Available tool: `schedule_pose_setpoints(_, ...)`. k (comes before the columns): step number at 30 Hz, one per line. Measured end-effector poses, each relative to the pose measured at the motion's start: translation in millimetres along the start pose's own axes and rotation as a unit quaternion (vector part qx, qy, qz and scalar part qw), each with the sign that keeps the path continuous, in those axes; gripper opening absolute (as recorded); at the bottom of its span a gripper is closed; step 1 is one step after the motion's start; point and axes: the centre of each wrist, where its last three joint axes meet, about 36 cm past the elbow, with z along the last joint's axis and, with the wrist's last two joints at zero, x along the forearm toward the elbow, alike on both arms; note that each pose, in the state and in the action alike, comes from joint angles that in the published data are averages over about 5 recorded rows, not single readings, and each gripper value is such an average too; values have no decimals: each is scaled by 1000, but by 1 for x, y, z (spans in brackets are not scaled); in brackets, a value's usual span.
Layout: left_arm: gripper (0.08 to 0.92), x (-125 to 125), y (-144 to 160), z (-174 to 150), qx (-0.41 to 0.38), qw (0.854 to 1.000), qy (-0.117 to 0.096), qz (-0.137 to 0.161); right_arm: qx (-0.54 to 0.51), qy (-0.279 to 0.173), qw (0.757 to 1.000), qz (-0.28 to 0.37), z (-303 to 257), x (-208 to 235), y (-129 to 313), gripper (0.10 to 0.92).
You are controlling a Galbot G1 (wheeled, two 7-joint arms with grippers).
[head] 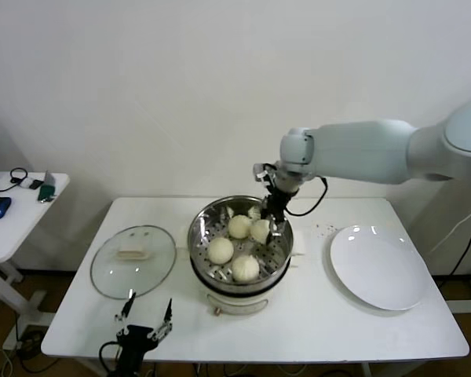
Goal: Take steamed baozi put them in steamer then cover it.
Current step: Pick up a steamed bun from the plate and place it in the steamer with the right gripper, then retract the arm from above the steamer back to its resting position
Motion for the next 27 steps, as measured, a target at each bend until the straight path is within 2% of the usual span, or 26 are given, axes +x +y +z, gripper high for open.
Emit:
schedule_pose_setpoints(9, 823, -1, -1, 0, 1, 1000, 1, 1, 13, 20, 1000, -6, -3, -16, -1, 734)
schedule_pose_setpoints(17, 823, -3, -1, -1, 1, 1000, -1, 1, 18, 25, 999, -7, -6, -15, -4, 820)
schedule_pose_setpoints(27, 823, -7, 0, -3, 0, 1000, -4, -4, 14, 0, 1000, -7, 4, 8, -4, 823)
